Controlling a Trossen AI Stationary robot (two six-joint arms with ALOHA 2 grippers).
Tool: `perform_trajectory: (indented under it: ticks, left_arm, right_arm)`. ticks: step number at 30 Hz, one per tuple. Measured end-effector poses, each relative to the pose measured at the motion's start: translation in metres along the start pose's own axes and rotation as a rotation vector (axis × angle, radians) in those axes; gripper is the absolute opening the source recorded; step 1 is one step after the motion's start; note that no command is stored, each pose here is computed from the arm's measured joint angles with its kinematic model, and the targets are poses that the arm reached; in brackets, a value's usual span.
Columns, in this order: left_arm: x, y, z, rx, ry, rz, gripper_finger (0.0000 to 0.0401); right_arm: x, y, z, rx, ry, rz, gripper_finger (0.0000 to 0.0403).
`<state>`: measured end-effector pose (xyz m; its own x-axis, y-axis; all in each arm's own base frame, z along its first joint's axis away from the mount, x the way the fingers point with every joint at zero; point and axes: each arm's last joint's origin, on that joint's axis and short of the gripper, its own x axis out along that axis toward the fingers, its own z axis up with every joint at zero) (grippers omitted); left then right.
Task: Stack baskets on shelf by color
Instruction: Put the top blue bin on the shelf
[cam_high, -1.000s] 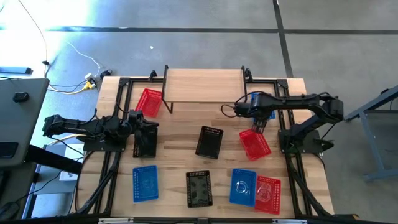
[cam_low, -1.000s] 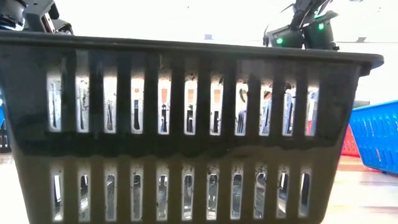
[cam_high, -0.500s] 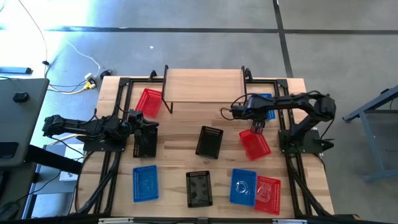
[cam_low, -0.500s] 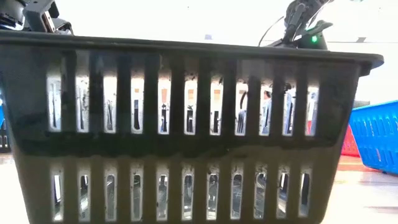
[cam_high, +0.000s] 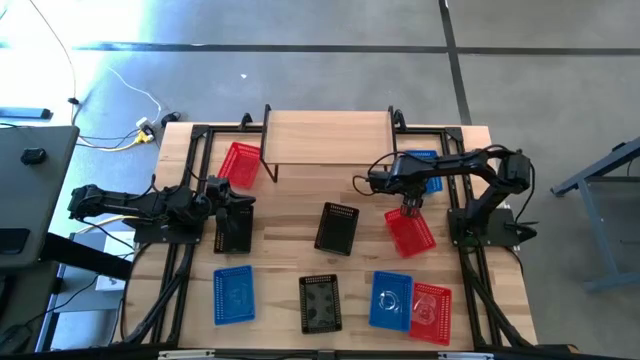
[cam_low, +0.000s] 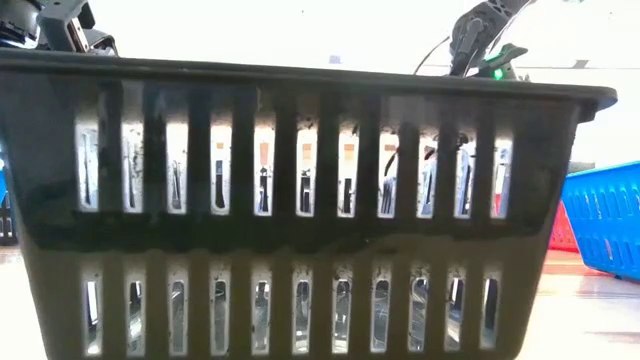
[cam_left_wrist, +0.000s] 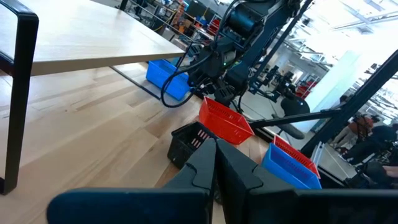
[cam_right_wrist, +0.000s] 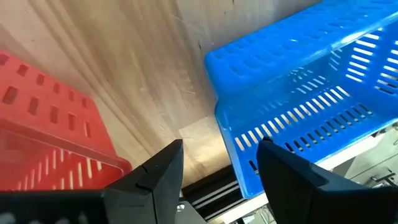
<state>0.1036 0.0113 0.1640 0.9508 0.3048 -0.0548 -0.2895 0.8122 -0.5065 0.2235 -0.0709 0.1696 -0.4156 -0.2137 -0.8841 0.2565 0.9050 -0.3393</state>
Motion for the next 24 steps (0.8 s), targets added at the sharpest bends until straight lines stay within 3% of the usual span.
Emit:
perform_trajectory:
  ticks: [16, 24]
  left_arm:
    - [0.0, 0.0, 0.0, 0.0, 0.0, 0.0, 0.0003]
    - [0.0, 0.0, 0.0, 0.0, 0.0, 0.0, 0.0003]
  right_arm:
    - [0.0, 0.001, 0.002, 0.009, -0.021, 0.017, 0.0187]
    - [-0.005, 0.006, -0.009, 0.007, 0.035, -0.077, 0.0187]
